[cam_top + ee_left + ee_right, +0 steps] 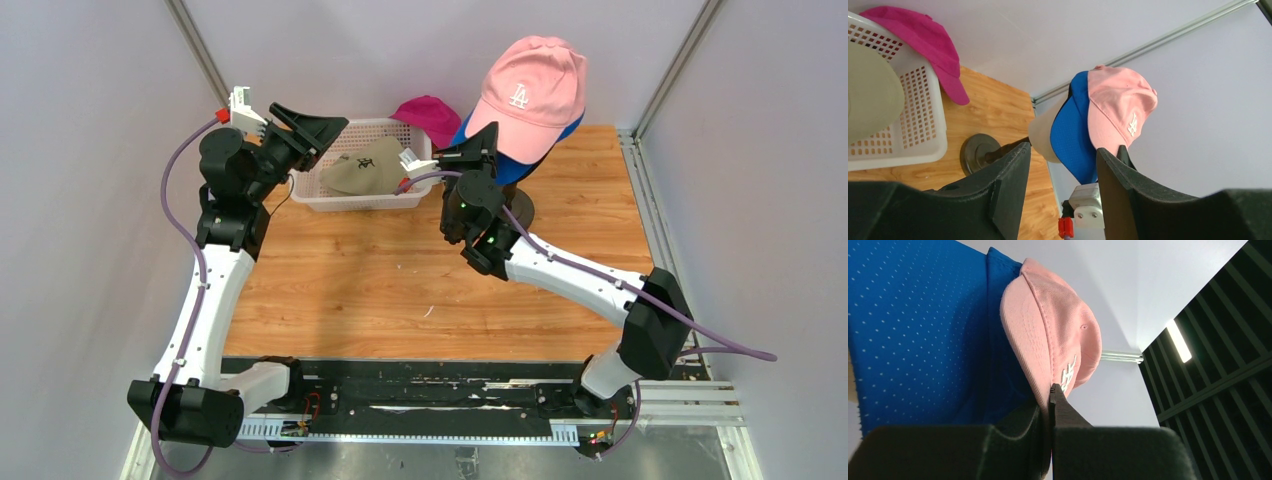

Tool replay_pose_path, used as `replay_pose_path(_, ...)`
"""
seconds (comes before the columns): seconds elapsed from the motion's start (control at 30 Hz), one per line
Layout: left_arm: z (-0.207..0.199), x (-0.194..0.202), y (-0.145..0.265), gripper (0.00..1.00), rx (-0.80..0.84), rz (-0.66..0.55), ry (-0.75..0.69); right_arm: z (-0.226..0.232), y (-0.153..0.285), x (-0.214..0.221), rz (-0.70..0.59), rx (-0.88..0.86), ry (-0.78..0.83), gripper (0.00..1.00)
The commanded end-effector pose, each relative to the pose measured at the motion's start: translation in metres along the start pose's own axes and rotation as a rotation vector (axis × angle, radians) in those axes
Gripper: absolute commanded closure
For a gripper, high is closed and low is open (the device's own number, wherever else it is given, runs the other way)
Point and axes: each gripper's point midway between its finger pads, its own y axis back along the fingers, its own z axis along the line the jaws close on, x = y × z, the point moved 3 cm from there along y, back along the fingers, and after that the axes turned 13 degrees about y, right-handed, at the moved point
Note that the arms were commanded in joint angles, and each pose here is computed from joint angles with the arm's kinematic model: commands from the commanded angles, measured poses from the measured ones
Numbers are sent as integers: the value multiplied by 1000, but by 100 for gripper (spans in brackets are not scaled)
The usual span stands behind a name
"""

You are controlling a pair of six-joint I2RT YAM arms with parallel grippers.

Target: Stack the hats

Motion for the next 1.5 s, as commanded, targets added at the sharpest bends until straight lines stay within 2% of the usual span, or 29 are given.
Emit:
replay_pose_path(0.0, -3, -1, 1, 44, 13, -1, -20, 8, -4, -3, 7, -33, -24, 97)
replay_pose_path(0.33, -1, -1, 1, 44, 9, 1, -19, 15, -2, -4, 26, -50, -60, 94)
replay_pose_path(0.53, -1, -1, 2, 45, 8, -1, -22, 13, -1, 1, 63, -5, -98, 75)
replay_pose_path(0.77, -1, 0, 3, 45, 7, -1, -19, 10, 0, 2, 77, 11, -106, 73)
replay_pose_path(0.87, -2, 0, 3, 45, 8, -2, -20, 9, 0, 3, 82, 15, -111, 74)
replay_pose_path(0.93, -1, 0, 3, 45, 7, -2, -20, 9, 0, 4, 84, 14, -110, 78)
replay_pose_path(1.07, -1, 0, 3, 45, 7, -2, -18, 8, 0, 4, 87, 5, -112, 98)
replay_pose_path(1.47, 1, 0, 3, 45, 5, -2, -16, 30, 3, -17, 47, -52, -105, 99)
